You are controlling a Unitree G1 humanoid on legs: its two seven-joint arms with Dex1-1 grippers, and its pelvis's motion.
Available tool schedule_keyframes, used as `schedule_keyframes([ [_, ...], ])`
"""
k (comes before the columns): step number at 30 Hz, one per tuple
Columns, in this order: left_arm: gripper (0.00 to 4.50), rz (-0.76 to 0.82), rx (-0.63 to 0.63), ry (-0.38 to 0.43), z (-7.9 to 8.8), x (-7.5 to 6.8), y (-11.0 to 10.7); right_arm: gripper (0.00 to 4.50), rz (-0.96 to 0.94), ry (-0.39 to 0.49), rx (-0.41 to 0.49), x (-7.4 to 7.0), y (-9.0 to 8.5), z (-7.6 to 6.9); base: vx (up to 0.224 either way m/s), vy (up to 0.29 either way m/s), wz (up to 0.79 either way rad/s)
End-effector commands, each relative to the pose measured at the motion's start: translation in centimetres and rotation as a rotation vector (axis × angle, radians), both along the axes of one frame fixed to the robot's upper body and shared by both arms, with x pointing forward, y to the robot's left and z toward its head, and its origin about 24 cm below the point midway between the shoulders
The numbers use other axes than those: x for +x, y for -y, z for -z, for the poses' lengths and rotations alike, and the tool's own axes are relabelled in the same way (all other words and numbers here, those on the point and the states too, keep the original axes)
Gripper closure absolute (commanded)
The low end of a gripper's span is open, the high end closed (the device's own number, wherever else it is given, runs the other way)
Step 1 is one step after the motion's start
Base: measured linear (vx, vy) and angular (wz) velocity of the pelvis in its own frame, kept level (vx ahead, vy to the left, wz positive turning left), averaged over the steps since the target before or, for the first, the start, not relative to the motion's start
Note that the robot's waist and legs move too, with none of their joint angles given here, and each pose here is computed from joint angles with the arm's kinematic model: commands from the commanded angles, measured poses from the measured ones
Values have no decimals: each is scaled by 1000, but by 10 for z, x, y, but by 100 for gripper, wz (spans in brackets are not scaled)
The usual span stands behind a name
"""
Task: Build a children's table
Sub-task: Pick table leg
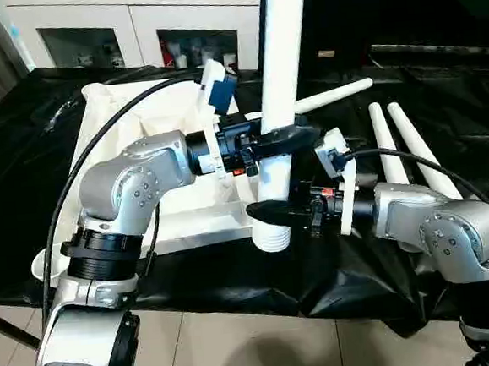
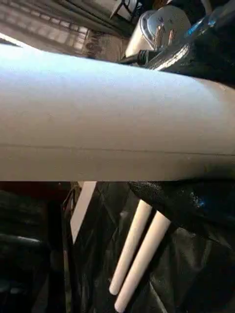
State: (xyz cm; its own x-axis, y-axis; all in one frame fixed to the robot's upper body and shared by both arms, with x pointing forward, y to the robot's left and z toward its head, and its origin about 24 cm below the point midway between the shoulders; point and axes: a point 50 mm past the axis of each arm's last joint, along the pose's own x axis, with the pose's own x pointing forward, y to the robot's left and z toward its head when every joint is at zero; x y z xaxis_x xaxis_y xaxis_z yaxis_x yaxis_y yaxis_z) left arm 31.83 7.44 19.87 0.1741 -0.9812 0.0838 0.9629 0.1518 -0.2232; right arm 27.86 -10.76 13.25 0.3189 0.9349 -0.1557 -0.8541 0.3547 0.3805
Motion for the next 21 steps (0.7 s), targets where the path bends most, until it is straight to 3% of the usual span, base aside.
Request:
schedule_keyframes([
  [1,264,18,4,21,-4,-3,2,109,-18,12,-8,-3,0,-3,0,0,0],
  [5,264,23,2,22,-4,-4,2,109,-26,6,-17,-4,-1,0,0,0,0],
  [11,264,32,0,20,-4,-5,2,181,-28,5,-36,-5,-2,3,0,0,0],
  [21,264,37,-7,17,-4,-5,2,244,-28,0,-43,-4,-2,5,0,0,0],
])
